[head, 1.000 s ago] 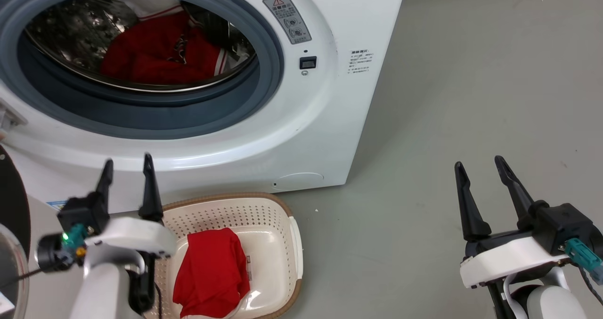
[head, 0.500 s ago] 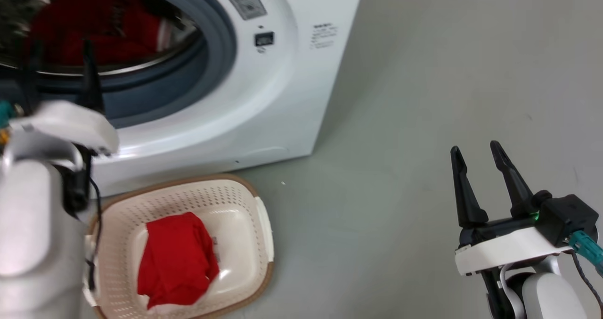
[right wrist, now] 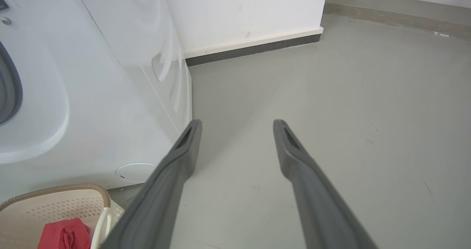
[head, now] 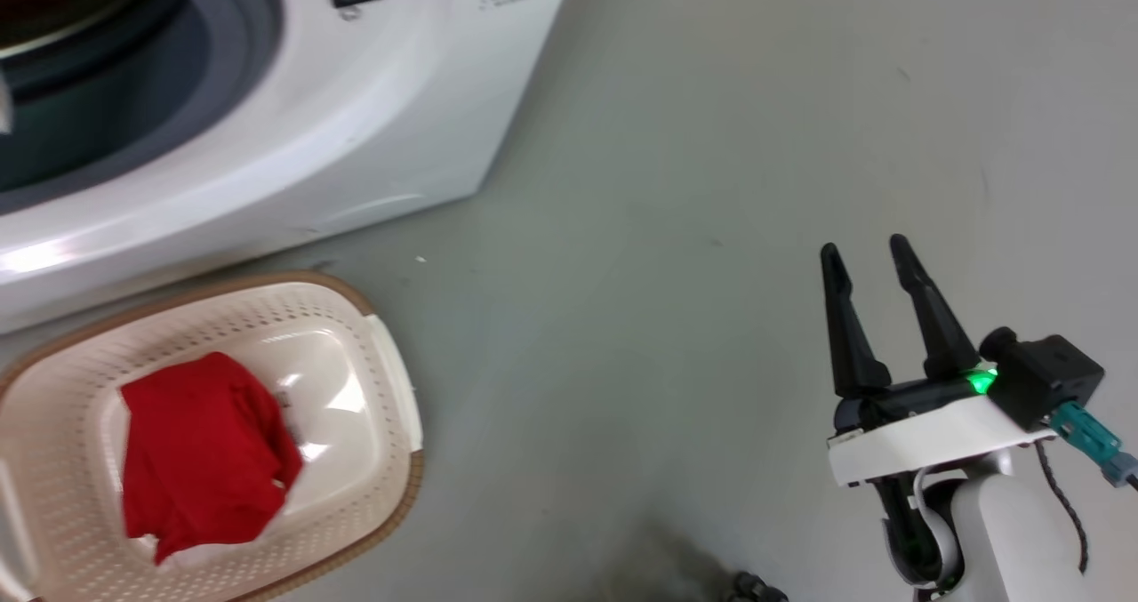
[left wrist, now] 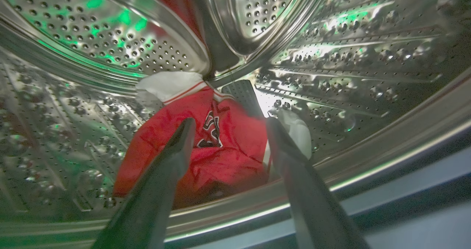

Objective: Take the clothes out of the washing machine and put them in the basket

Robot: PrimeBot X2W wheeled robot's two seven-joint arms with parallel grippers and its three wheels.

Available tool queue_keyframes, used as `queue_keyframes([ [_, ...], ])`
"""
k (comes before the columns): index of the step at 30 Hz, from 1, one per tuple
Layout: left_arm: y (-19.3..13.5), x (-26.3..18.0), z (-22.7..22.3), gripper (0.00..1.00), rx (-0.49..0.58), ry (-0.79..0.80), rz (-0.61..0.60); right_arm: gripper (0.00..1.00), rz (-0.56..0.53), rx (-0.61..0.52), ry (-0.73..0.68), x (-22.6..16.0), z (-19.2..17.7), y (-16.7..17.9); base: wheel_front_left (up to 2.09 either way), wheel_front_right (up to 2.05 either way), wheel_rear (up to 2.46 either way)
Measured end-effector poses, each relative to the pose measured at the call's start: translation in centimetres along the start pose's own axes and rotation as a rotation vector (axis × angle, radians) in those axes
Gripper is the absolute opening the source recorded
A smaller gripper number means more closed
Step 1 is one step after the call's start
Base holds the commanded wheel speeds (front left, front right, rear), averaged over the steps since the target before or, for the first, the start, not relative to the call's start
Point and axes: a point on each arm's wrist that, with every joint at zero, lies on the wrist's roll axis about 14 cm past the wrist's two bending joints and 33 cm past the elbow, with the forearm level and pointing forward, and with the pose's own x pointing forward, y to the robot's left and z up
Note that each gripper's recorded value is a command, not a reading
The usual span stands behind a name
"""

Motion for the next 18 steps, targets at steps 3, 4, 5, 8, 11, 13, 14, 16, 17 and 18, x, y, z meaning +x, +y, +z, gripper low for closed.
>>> queue_keyframes([
  [3, 0.2, 2.0, -1.2, 1.00, 0.009, 0.057, -0.001, 1.00, -0.016, 0.006, 0.033, 0.1, -1.1, -0.4, 0.00, 0.00, 0.00],
  [4, 0.4, 2.7, -1.4, 1.00, 0.008, 0.071, 0.002, 1.00, -0.019, 0.007, 0.042, 0.2, -1.4, -0.5, 0.00, 0.00, 0.00],
  [5, 0.5, 3.4, -1.4, 1.00, 0.007, 0.077, 0.003, 1.00, -0.023, 0.008, 0.047, 0.3, -1.5, -0.6, 0.00, 0.00, 0.00],
  [8, 0.6, 5.1, -2.1, 1.00, 0.011, 0.119, 0.008, 1.00, -0.034, 0.006, 0.059, 0.6, -1.9, -0.9, 0.00, 0.00, 0.00],
  [11, 0.6, 6.8, -2.6, 1.00, 0.018, 0.158, 0.009, 1.00, -0.046, 0.009, 0.075, 0.6, -2.3, -1.2, 0.00, 0.00, 0.00],
  [13, 0.5, 7.8, -2.8, 1.00, 0.022, 0.180, 0.007, 1.00, -0.057, 0.007, 0.086, 0.6, -2.7, -1.5, 0.00, 0.00, 0.00],
  [14, 0.2, 8.2, -3.1, 1.00, 0.021, 0.197, 0.002, 1.00, -0.065, 0.002, 0.094, 0.6, -2.9, -1.8, 0.00, 0.00, 0.00],
  [16, -0.5, 9.0, -3.8, 1.00, 0.025, 0.231, -0.013, 1.00, -0.076, -0.007, 0.109, 0.5, -3.3, -2.1, 0.00, 0.00, 0.00],
  [17, -0.7, 9.3, -4.1, 1.00, 0.025, 0.247, -0.016, 1.00, -0.081, -0.010, 0.117, 0.4, -3.6, -2.3, 0.00, 0.00, 0.00],
  [18, -0.8, 9.5, -4.4, 1.00, 0.026, 0.263, -0.018, 1.00, -0.085, -0.012, 0.123, 0.4, -3.8, -2.4, 0.00, 0.00, 0.00],
])
